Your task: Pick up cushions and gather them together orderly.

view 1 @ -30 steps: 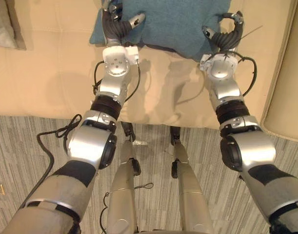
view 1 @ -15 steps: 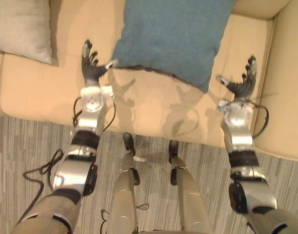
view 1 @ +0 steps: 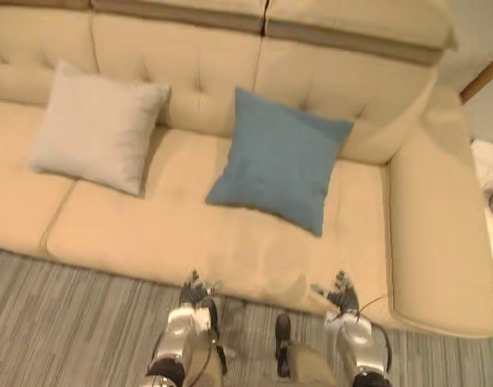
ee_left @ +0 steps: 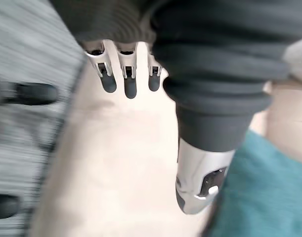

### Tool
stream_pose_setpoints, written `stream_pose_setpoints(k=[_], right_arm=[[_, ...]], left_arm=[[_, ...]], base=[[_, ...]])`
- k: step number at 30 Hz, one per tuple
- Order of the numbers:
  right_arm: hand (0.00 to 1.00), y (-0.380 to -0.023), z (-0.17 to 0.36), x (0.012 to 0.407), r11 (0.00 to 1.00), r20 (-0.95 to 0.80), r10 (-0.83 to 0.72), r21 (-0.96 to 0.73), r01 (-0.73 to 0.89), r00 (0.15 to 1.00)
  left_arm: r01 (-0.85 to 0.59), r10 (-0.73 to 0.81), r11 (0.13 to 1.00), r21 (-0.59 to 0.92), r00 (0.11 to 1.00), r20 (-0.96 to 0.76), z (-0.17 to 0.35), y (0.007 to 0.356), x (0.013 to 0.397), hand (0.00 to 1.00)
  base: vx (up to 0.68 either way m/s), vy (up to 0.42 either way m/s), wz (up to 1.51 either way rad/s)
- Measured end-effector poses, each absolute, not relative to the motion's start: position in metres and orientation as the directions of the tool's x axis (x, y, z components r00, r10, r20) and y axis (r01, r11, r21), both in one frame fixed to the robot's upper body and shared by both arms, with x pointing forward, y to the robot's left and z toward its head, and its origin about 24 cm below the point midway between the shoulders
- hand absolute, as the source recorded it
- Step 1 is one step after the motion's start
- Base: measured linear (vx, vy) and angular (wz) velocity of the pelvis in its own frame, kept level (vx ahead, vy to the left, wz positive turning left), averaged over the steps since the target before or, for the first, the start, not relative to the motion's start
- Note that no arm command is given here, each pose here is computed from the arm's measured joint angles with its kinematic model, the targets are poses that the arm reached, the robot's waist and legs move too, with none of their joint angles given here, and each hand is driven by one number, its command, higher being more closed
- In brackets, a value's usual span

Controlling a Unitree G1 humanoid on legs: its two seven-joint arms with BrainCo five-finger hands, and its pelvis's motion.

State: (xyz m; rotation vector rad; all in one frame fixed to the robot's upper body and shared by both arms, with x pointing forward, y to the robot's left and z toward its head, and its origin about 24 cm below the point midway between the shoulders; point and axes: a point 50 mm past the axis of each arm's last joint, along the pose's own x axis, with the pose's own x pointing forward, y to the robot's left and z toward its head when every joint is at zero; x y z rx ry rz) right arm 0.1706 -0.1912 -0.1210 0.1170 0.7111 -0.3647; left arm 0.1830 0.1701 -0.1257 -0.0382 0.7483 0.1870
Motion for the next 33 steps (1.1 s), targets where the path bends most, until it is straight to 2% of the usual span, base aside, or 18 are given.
stream_pose_setpoints(k=[3,6,15,19,22,25,28,30,33], right_arm=[[0.00,-0.195,-0.135,0.153,0.916,-0.726,-0.292,-0.024,0.401,0.622],[0.00,-0.196,-0.140,0.146,0.916,-0.753,-0.288,-0.037,0.399,0.592],[0.00,-0.189,-0.132,0.169,0.923,-0.726,-0.273,-0.013,0.384,0.631],[0.00,-0.184,-0.132,0.171,0.927,-0.727,-0.261,-0.006,0.375,0.635],[0.00,-0.180,-0.129,0.178,0.922,-0.720,-0.261,0.011,0.386,0.643],[0.00,-0.186,-0.128,0.178,0.907,-0.715,-0.293,0.002,0.420,0.634],[0.00,-0.189,-0.126,0.179,0.917,-0.703,-0.302,-0.030,0.397,0.644],[0.00,-0.182,-0.138,0.156,0.912,-0.755,-0.296,-0.041,0.408,0.585],[0.00,-0.187,-0.140,0.149,0.907,-0.763,-0.311,-0.060,0.417,0.567]], left_arm=[[-0.172,0.181,0.981,0.085,0.672,-0.718,-0.134,0.179,0.167,0.00],[-0.171,0.203,0.978,0.118,0.662,-0.722,-0.135,0.188,0.164,0.00],[-0.150,0.198,0.980,0.131,0.687,-0.699,-0.130,0.186,0.176,0.00],[-0.202,0.219,0.974,0.104,0.713,-0.666,-0.122,0.187,0.186,0.00],[-0.280,0.273,0.955,0.101,0.692,-0.669,-0.122,0.196,0.183,0.00],[-0.279,0.244,0.958,0.070,0.658,-0.713,-0.132,0.178,0.167,0.00],[-0.191,0.163,0.981,0.045,0.668,-0.726,-0.134,0.155,0.168,0.00],[-0.157,0.133,0.987,0.036,0.669,-0.731,-0.135,0.147,0.167,0.00],[-0.158,0.135,0.987,0.037,0.670,-0.730,-0.135,0.147,0.167,0.00]], base=[[0.06,0.016,0.05],[0.06,0.012,0.06],[0.01,0.020,-0.09],[-0.09,-0.094,0.36],[-0.15,-0.193,0.28],[-0.31,-0.251,-0.35],[-0.34,-0.224,0.16],[-0.29,-0.104,0.48],[-0.23,-0.037,0.08]])
